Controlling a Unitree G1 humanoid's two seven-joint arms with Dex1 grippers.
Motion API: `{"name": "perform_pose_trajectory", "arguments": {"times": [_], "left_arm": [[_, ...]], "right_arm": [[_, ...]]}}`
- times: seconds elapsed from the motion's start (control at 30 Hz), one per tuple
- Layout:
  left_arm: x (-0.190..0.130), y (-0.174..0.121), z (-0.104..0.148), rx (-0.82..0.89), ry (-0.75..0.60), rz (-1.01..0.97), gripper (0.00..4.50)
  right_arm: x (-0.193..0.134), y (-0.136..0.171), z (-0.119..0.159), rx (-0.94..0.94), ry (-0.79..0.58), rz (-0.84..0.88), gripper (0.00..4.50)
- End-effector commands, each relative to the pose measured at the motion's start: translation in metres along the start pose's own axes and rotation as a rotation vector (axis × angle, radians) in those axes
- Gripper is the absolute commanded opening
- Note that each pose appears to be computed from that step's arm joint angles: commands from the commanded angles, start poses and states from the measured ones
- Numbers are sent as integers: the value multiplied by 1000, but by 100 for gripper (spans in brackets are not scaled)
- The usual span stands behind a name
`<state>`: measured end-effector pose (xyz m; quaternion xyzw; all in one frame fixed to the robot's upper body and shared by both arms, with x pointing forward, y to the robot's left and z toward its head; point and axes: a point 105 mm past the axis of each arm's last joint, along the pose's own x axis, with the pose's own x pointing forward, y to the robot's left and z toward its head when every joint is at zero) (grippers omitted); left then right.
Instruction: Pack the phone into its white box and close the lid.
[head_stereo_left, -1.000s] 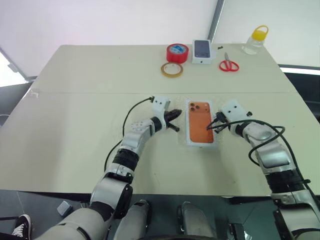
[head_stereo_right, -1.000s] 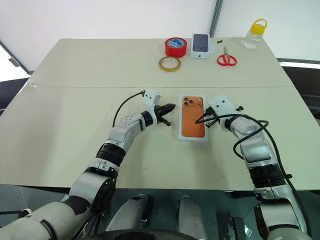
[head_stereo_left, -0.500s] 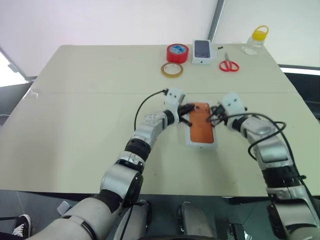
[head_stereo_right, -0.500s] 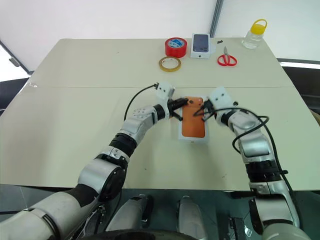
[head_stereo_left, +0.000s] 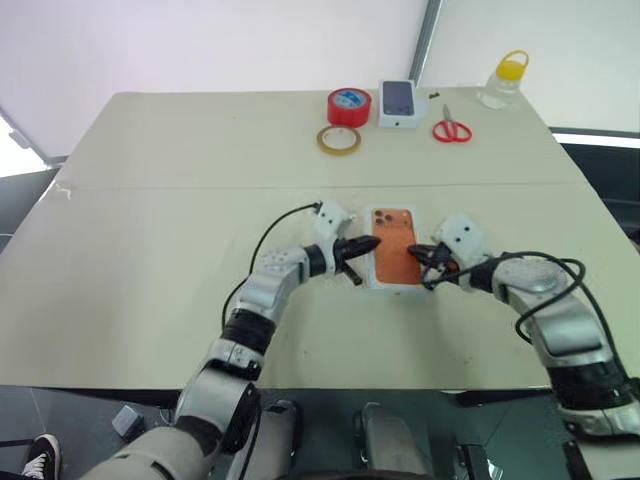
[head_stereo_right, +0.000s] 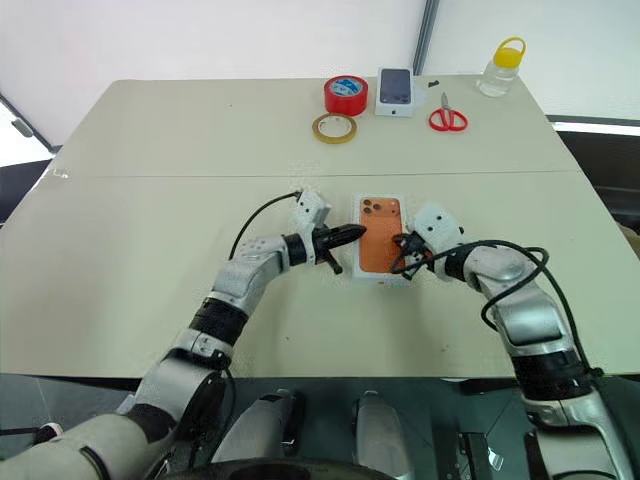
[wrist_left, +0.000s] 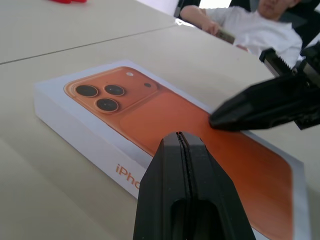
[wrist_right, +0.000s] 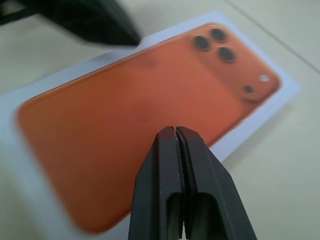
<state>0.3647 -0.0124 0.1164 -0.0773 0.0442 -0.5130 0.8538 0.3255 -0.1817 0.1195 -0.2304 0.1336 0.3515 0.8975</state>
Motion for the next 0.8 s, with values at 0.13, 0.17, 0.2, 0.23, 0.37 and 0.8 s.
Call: {"name": "perform_pose_trajectory", "arguments": {"times": [0.13,0.17,0.2,0.23,0.37,0.8], "left_arm": [[-39,17,65,85,-184,33,188],[-49,22,71,131,-180,60,239],[-58,27,74,167,-171,81,290],[-67,31,76,198,-165,101,344],[-118,53,67,232,-95,195,433],[-245,68,42,335,164,421,433]], "right_arm": [[-13,-18,39,124,-192,-8,199],[-13,-17,40,150,-203,8,252],[-13,-15,41,169,-211,30,306],[-13,-15,42,180,-228,45,361],[-23,-19,38,188,-243,47,447],[-71,-27,5,10,-181,87,447]]}}
